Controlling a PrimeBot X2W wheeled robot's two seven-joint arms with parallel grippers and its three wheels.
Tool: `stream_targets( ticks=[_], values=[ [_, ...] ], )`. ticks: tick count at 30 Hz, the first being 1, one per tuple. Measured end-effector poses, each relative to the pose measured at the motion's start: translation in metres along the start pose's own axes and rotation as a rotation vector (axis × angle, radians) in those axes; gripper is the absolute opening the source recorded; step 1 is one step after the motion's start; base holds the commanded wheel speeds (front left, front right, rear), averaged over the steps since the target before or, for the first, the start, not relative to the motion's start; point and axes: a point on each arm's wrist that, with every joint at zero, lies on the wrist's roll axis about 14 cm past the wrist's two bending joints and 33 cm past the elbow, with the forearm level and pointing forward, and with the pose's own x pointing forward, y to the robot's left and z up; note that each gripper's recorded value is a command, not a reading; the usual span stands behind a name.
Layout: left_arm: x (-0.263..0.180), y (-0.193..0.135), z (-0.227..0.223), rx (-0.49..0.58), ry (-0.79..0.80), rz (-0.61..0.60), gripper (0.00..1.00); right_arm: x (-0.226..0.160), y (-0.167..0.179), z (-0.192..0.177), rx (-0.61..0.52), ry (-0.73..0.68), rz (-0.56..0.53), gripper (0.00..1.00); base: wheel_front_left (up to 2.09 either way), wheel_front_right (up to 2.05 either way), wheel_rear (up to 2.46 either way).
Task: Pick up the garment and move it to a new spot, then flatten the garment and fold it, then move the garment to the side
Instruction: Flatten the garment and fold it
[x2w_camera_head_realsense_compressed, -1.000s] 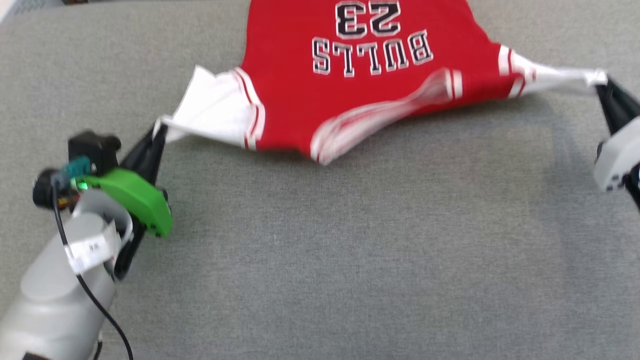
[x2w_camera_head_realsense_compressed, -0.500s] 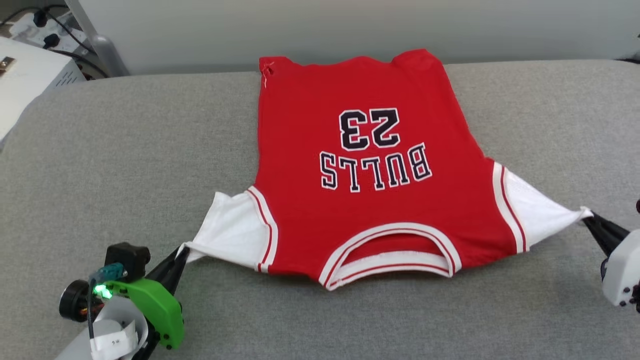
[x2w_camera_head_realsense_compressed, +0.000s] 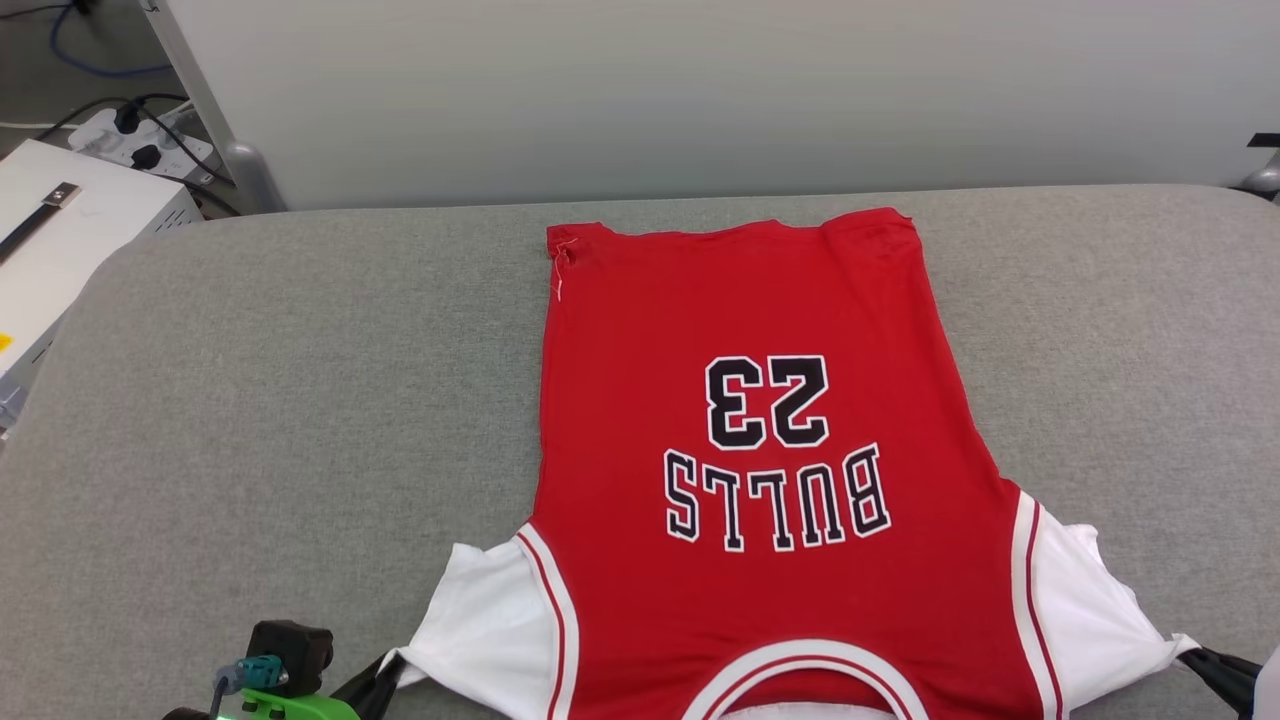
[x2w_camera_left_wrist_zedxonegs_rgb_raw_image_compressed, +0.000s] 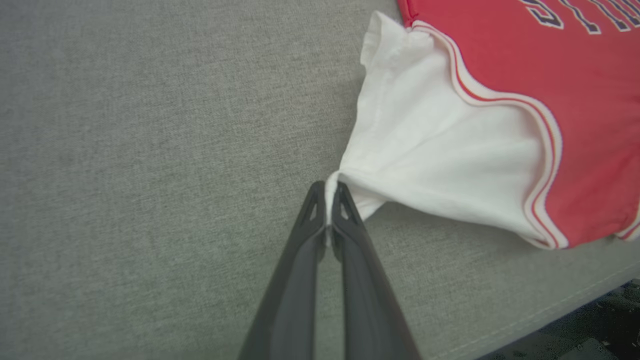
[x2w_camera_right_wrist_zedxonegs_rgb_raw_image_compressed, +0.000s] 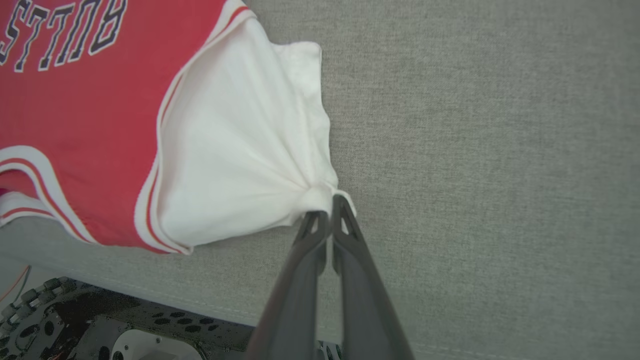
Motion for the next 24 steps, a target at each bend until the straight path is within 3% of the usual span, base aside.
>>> stream_targets(
  ticks=[2, 4, 14, 15, 24],
  values=[
    [-0.001, -0.004, 0.001, -0.008, -0.001, -0.006, 0.0, -0.001, 0.002, -0.002, 0.006, 0.015, 0.006, 0.0, 0.0, 0.0, 0.0],
    [-0.001, -0.006, 0.005, -0.01, -0.011, -0.01, 0.0, -0.001, 0.003, 0.004, 0.003, 0.005, 0.008, 1.0, 0.0, 0.0, 0.0],
    [0.001, -0.025, 0.014, -0.065, 0.018, -0.077, 0.0, 0.01, 0.016, 0.048, 0.023, 0.017, 0.038, 1.0, 0.0, 0.0, 0.0],
    [0.002, -0.031, 0.022, -0.083, 0.019, -0.092, 0.0, 0.015, 0.026, 0.083, -0.012, -0.017, 0.055, 1.0, 0.0, 0.0, 0.0],
    [0.007, -0.037, 0.04, -0.09, 0.077, -0.131, 0.0, 0.063, 0.052, 0.182, -0.131, -0.022, 0.044, 1.0, 0.0, 0.0, 0.0]
  ],
)
